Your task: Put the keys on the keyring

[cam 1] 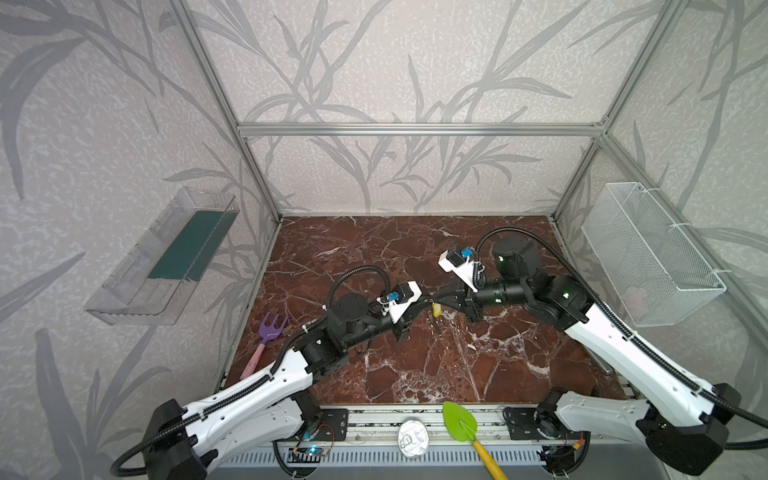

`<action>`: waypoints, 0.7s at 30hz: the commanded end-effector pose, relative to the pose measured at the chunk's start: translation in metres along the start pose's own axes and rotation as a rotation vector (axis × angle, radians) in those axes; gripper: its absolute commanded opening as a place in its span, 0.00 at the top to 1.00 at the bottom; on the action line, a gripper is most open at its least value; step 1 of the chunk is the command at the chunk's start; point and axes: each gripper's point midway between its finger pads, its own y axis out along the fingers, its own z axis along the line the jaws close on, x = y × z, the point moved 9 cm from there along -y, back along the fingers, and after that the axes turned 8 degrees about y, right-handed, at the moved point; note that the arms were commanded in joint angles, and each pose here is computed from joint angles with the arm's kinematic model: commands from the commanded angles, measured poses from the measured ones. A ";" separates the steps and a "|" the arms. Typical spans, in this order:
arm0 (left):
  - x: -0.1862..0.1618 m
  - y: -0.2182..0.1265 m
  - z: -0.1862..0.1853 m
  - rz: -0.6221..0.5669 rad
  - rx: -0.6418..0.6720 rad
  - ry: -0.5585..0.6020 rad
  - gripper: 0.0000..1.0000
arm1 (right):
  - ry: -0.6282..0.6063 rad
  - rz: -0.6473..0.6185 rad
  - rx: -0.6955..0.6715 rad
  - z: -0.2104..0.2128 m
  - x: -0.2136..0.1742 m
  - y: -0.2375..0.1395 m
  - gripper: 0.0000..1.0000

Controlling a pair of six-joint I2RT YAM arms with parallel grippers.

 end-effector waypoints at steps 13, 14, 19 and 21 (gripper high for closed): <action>0.024 -0.005 0.002 -0.102 -0.013 0.007 0.80 | -0.017 -0.025 0.022 0.005 0.002 -0.001 1.00; 0.024 -0.005 0.002 -0.104 -0.014 0.007 0.79 | -0.014 -0.025 0.022 0.005 0.002 -0.001 1.00; 0.024 -0.004 0.002 -0.107 -0.025 0.008 0.79 | -0.015 -0.024 0.024 0.005 0.001 -0.001 1.00; 0.023 -0.003 0.001 -0.098 -0.029 0.009 0.84 | -0.017 -0.027 0.022 0.006 0.001 -0.002 1.00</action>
